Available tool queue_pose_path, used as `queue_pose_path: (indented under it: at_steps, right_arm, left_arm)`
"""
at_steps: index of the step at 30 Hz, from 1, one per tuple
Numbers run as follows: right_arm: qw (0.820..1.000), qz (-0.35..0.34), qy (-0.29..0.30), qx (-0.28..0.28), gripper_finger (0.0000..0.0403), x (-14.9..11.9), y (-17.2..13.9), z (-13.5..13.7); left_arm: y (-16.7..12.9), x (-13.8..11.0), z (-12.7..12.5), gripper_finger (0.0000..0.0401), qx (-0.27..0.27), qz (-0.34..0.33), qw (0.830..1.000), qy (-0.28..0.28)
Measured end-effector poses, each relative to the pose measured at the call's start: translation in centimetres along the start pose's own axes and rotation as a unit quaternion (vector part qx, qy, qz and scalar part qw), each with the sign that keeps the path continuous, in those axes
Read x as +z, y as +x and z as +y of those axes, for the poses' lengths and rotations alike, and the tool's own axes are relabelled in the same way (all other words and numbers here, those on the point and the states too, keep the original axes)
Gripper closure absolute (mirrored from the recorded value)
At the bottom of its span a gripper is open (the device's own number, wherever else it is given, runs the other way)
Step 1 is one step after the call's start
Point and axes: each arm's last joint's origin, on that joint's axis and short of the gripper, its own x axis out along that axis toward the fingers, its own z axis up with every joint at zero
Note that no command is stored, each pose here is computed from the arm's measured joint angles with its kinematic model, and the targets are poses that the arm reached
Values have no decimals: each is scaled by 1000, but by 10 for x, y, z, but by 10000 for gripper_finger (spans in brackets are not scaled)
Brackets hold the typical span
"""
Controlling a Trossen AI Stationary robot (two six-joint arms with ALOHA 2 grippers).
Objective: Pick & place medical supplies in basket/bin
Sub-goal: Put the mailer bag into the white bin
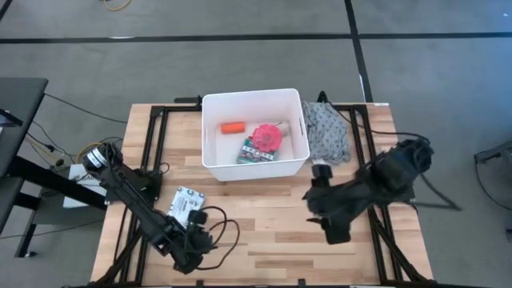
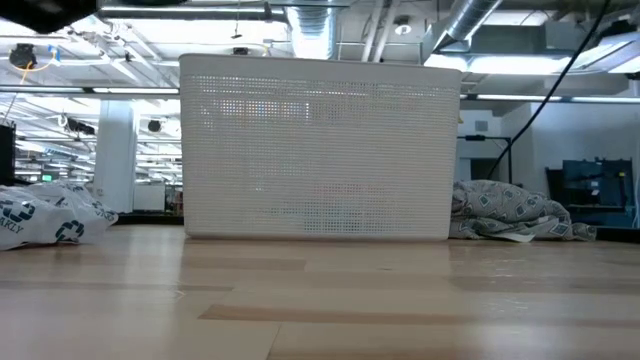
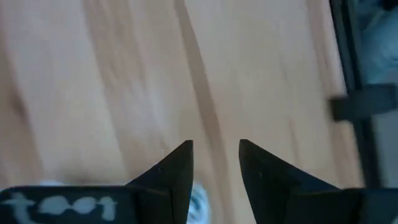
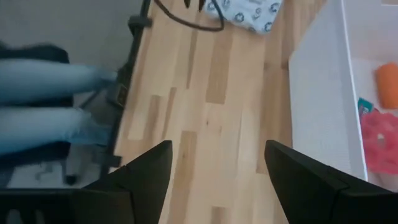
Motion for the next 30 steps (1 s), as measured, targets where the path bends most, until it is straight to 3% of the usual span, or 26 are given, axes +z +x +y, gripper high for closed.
queue_pose_path:
  at_steps: [2, 4, 6, 10, 14, 16, 18, 20, 22, 24, 30]
  right_arm:
    - [1000, 11, -14, -5, 153, 3, 10, 2]
    - [1000, 16, -22, -9, 153, 5, 15, 1]
    - [999, 17, -28, -11, 153, 6, 16, 0]
    - [999, 18, -29, -12, 154, 6, 17, -3]
    - [999, 18, -47, -12, 154, 6, 17, -3]
    - [998, 18, -53, -12, 154, 6, 17, -3]
    - [999, 19, -49, -13, 154, 7, 17, -5]
    - [999, 19, -39, -11, 154, 7, 17, -5]
    - [999, 22, -34, -1, 154, 7, 18, -5]
    - [999, 26, -38, 13, 153, 6, 17, -3]
    - [999, 22, -44, 23, 153, 4, 12, 0]
  left_arm:
    - [2, 8, 1, 284, 19, -52, 998, -1]
    - [4, 21, 0, 284, 16, -136, 987, -85]
    - [3, 35, 0, 284, -11, -215, 955, -202]
    - [-6, 59, 4, 284, -91, -311, 868, -375]
    - [-13, 75, 11, 284, -152, -355, 807, -447]
    - [-15, 80, 19, 284, -126, -390, 788, -459]
    - [-13, 82, 30, 284, -72, -410, 794, -442]
    - [-10, 82, 38, 284, -46, -400, 811, -424]
    - [-5, 80, 42, 284, -55, -361, 835, -411]
    - [0, 77, 42, 284, -93, -308, 848, -422]
    - [2, 79, 51, 284, -109, -287, 846, -436]
